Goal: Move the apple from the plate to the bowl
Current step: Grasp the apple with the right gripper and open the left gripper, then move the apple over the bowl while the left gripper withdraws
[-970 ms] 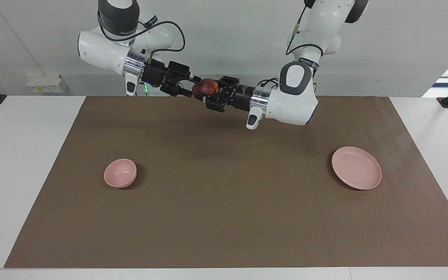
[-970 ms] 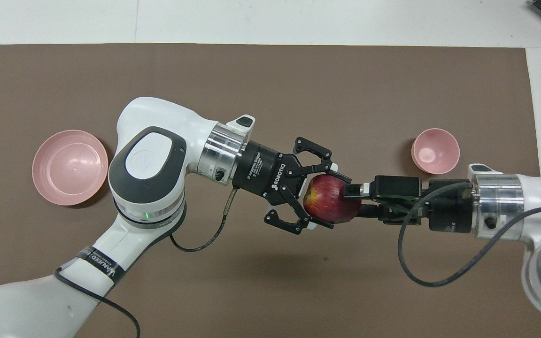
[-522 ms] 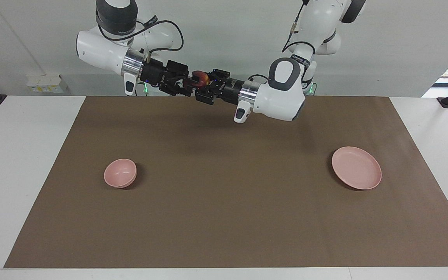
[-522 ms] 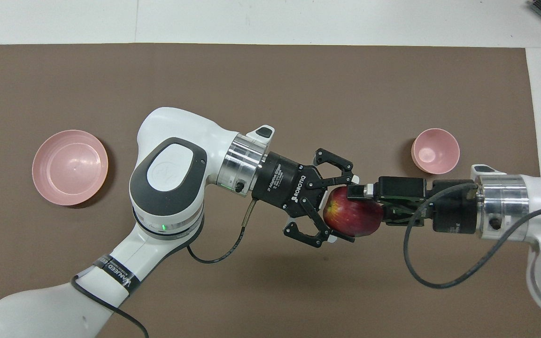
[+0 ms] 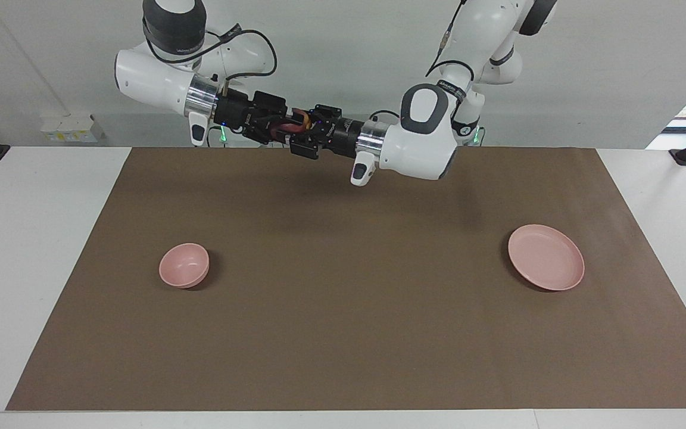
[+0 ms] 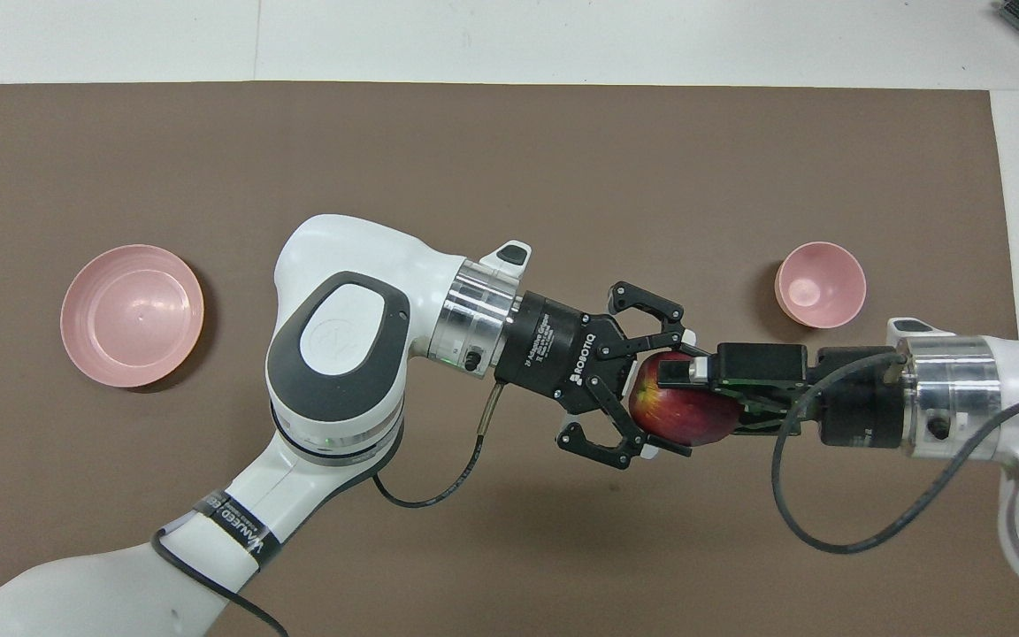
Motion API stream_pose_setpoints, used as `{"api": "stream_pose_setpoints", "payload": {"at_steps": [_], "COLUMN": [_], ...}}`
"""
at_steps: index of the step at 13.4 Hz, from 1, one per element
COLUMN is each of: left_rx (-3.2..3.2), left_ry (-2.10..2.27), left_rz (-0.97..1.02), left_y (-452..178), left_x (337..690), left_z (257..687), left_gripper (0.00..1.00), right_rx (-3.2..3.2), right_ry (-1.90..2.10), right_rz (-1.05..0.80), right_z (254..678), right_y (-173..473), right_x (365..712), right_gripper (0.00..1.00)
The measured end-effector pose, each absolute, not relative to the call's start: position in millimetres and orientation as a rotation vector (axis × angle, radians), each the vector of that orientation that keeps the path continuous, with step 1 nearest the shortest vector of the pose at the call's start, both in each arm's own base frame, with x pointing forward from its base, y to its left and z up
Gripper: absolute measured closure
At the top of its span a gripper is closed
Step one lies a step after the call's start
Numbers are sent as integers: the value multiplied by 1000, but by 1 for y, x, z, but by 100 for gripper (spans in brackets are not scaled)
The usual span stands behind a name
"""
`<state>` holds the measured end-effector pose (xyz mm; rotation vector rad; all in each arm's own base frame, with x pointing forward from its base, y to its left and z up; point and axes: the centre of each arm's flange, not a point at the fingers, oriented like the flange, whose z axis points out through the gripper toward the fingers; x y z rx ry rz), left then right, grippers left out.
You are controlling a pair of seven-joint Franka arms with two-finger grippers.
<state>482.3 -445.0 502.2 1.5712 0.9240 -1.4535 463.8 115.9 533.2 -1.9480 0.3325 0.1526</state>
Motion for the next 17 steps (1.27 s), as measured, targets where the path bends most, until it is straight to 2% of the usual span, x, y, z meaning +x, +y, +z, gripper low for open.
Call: {"api": "stream_pose_setpoints", "payload": {"at_steps": [6,9,17], "left_rx": [1570,1573,1790], "left_ry": [928,926,983], "left_rz": [-1463,-1456,-1277], "left_y": [-447,-447,-406], "left_x": [480,480,507], "left_z": [503,503,485], "left_gripper": [23,0,0], "right_rx": [-1939,-1935,-2275], "right_ry": [350,383,367], "right_rz": [172,178,156], "right_z": [532,531,502], "right_y": [113,106,59], "right_x": [462,463,461], "right_gripper": [11,11,12]}}
